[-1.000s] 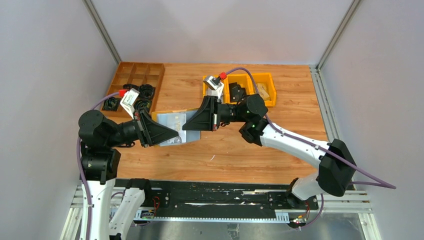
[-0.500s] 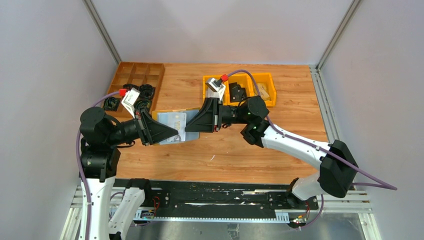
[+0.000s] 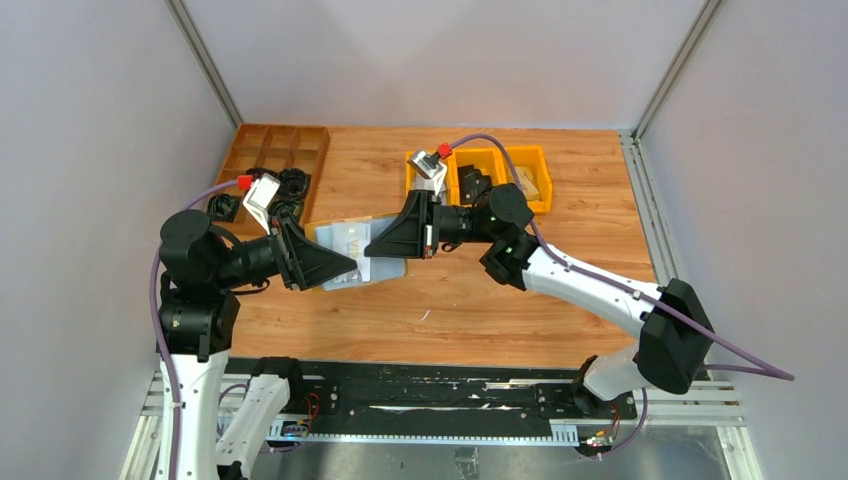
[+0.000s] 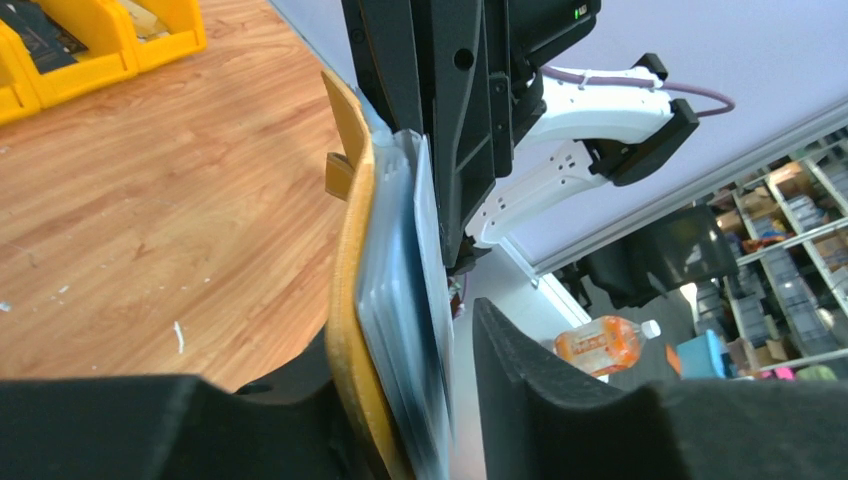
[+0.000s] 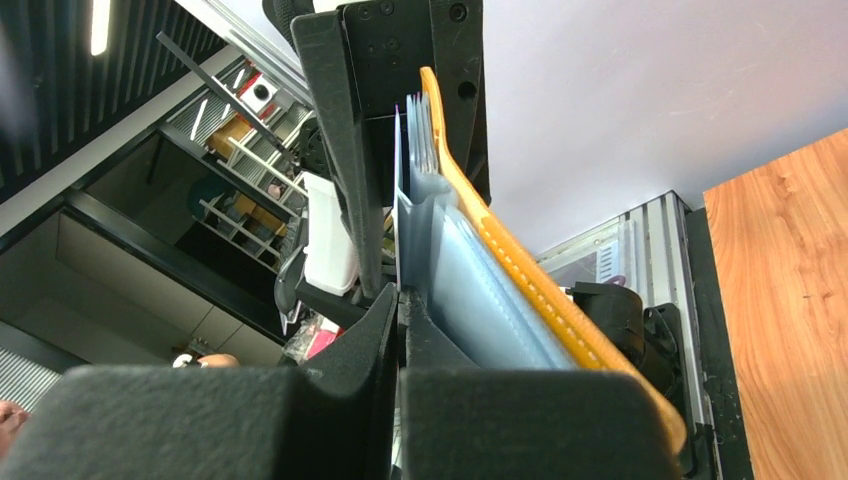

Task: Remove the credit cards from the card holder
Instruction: Remove the credit card from the card holder.

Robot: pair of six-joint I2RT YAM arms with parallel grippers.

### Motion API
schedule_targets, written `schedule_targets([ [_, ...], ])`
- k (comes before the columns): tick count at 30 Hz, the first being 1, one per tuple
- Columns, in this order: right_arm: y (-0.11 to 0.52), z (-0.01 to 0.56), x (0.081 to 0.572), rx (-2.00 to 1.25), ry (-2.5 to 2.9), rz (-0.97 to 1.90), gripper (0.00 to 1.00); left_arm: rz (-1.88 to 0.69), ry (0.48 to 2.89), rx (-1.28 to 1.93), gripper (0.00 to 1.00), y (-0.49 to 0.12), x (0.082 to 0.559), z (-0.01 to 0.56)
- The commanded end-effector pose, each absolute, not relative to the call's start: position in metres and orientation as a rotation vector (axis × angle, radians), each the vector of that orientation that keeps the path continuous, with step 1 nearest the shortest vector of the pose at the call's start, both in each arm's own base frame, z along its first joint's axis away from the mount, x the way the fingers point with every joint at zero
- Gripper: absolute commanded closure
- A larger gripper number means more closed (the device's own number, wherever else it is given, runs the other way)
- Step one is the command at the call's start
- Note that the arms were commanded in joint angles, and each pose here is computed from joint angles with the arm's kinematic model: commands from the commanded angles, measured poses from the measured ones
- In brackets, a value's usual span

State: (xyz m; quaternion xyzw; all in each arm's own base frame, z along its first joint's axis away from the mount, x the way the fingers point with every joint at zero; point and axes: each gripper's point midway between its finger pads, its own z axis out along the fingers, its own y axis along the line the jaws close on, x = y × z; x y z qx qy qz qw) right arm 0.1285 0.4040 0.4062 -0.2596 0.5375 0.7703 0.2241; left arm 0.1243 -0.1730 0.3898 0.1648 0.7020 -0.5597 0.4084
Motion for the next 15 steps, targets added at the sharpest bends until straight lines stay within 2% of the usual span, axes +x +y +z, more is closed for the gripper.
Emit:
schedule_targets([
  [1,0.398,0.409,0.141,-0.672,1.478,2.106,1.00,-1.425,1.767,0.419,0.57,-0.173,0.122,0.395],
  [3,0.397,0.404,0.144,-0.659,1.500,2.117,1.00,-1.431,1.757,0.422,0.60,-0.174,0.121,0.399],
  [7,0.395,0.397,0.145,-0.641,1.513,2.112,1.00,-1.430,1.743,0.433,0.72,-0.174,0.120,0.402],
  [15,0.383,0.405,0.139,-0.633,1.460,2.090,1.00,-1.420,1.733,0.417,0.79,-0.173,0.124,0.409],
])
